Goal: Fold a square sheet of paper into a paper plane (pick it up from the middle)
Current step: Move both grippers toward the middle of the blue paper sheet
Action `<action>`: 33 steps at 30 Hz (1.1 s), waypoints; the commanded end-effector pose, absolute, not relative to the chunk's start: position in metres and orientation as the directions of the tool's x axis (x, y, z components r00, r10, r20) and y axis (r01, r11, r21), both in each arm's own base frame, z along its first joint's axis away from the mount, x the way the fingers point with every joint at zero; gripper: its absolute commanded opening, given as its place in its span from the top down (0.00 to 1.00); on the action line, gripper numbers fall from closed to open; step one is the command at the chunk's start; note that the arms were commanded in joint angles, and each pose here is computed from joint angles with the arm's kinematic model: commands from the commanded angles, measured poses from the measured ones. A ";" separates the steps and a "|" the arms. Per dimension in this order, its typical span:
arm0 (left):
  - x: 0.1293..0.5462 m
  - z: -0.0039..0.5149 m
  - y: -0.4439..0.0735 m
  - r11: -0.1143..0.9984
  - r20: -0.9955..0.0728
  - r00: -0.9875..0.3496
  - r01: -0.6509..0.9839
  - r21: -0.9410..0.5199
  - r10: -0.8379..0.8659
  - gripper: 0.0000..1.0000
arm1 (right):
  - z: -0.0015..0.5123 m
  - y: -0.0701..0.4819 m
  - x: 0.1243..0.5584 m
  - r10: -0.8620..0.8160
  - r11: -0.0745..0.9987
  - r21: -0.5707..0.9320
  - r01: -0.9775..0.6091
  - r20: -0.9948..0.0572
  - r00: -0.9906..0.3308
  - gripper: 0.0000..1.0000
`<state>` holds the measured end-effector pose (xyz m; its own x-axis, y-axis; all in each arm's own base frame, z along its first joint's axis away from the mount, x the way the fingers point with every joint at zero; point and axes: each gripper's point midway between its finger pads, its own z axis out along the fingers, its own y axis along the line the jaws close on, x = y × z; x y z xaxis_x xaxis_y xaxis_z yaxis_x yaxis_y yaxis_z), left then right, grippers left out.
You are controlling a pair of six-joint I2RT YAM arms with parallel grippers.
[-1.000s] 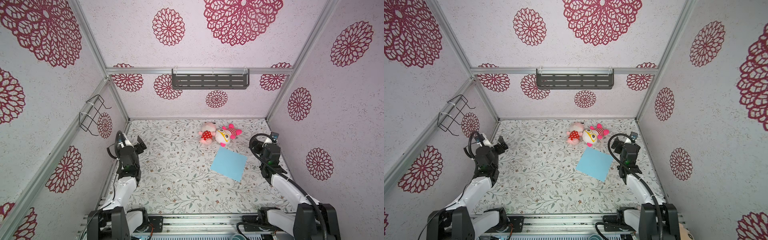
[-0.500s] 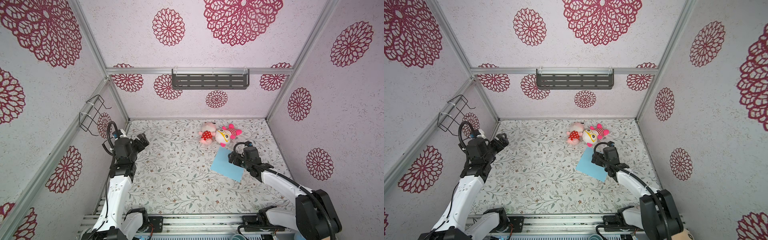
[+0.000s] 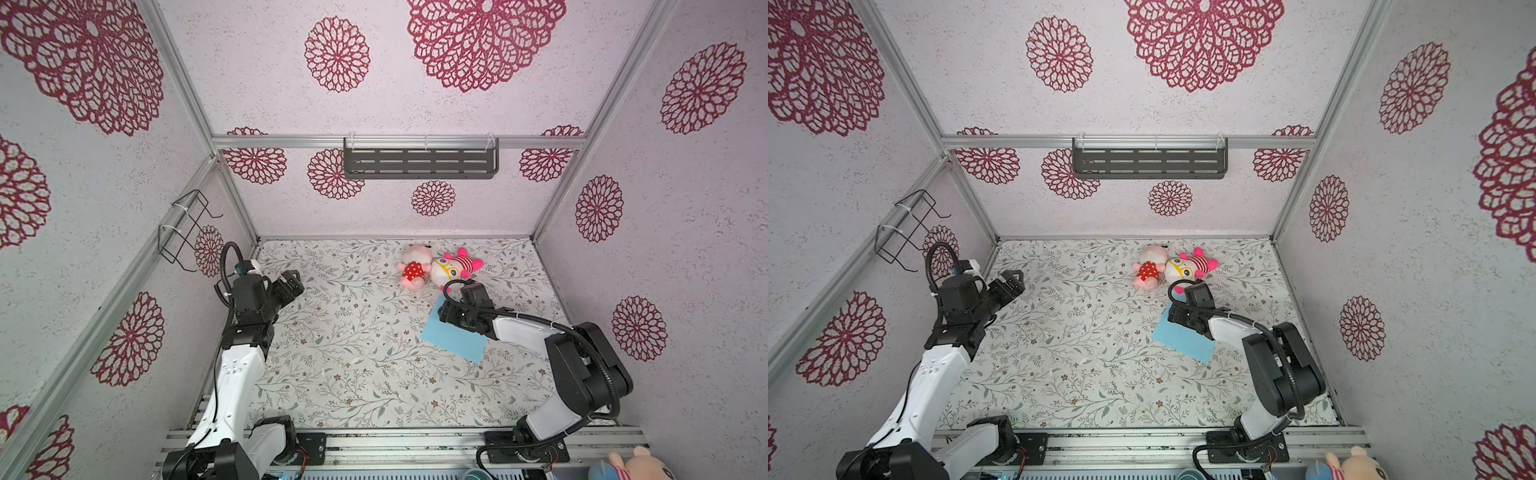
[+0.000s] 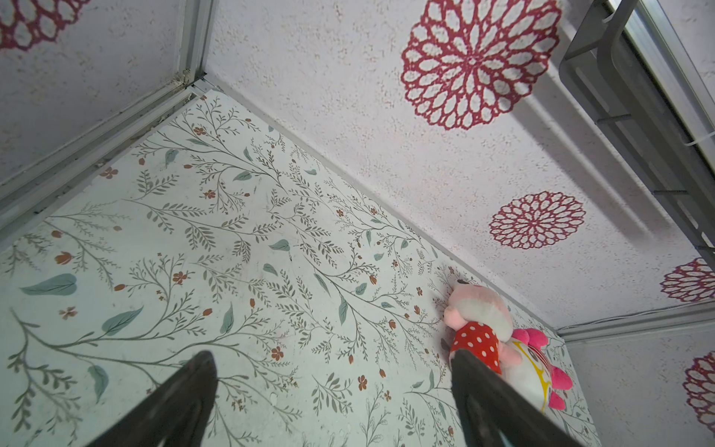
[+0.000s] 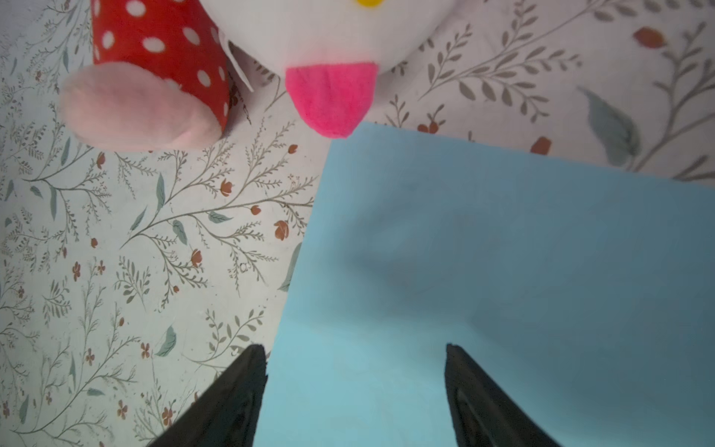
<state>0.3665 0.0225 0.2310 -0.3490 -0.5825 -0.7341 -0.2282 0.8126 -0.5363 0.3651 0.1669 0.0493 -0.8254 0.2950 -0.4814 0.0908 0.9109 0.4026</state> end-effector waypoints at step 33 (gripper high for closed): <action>0.329 0.125 -0.170 0.705 -0.249 -0.858 -0.170 -0.689 -0.449 0.03 | 0.073 0.239 0.279 0.186 0.848 0.528 -0.040 -0.367 -0.911 0.29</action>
<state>0.3485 -0.1292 0.1390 -0.7809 -0.4986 -0.3763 -0.1537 0.7372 -0.6580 0.2907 0.2695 0.0969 -0.8822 0.1469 -0.4474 -0.1471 0.8166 0.5581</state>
